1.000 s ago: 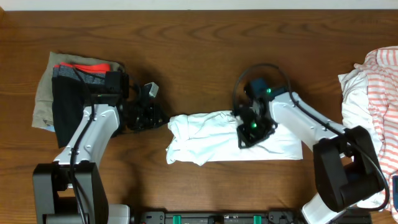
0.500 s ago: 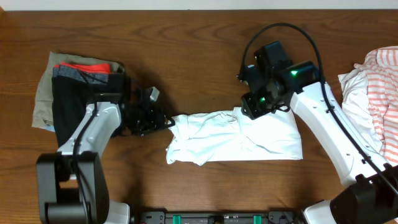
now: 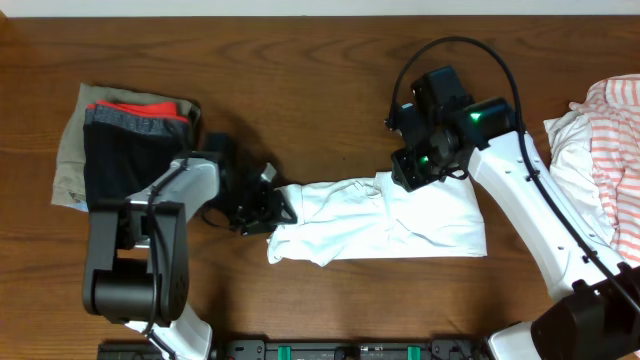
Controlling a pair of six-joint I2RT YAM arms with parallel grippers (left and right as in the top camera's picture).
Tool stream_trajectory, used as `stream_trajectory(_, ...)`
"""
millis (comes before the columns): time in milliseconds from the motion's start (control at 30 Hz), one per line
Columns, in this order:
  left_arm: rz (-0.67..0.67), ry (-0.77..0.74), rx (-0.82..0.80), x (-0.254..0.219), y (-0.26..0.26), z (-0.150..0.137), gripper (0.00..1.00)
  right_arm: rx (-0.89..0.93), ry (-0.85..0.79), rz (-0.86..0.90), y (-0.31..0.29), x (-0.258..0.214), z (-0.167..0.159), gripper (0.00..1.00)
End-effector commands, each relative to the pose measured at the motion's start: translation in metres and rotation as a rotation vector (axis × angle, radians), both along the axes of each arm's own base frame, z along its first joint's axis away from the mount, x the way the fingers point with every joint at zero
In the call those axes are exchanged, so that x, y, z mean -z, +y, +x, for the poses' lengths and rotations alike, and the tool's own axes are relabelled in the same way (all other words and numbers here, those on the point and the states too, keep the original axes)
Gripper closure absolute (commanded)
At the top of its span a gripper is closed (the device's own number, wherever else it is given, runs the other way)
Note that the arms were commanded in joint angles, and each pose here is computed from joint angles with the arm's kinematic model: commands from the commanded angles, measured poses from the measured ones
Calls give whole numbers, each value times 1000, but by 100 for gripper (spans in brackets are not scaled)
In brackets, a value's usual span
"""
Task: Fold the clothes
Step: 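Lift the folded shirt with both grippers and move it leftward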
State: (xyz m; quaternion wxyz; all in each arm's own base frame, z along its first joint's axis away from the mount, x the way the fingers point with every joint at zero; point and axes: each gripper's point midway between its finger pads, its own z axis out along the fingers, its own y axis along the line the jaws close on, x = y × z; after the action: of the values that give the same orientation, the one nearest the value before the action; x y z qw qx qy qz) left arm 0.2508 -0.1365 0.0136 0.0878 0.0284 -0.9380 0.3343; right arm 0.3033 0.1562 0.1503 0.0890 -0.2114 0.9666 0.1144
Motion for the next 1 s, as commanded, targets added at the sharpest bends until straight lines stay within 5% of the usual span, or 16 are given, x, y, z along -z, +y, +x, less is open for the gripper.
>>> stream_trajectory(0, -20, 29, 4, 0, -6, -6, 45, 24, -9, -7, -3, -3, 4, 65)
stream_trajectory(67, -20, 28, 4, 0, -6, -6, 47, 24, -9, -7, -3, -3, 4, 65)
stream_trajectory(167, -20, 28, 4, 0, -6, -6, 71, 24, -8, -7, -3, -3, 3, 65)
stream_trajectory(233, -21, 25, 5, 0, -7, -5, 75, 24, -8, -7, -3, -3, 3, 65)
stream_trajectory(333, -22, 22, 4, 0, -7, -4, 73, 24, -4, -9, -4, -2, 2, 65)
stream_trajectory(500, -21, 26, -1, 0, -7, -4, 48, 24, 4, -12, -4, -2, 0, 66)
stream_trajectory(767, -94, -7, 18, -5, -25, 1, 47, 24, 4, -12, -4, -2, 0, 66)
stream_trajectory(967, -123, -19, 36, -7, -35, 1, 89, 24, 3, -11, -4, -3, 0, 66)
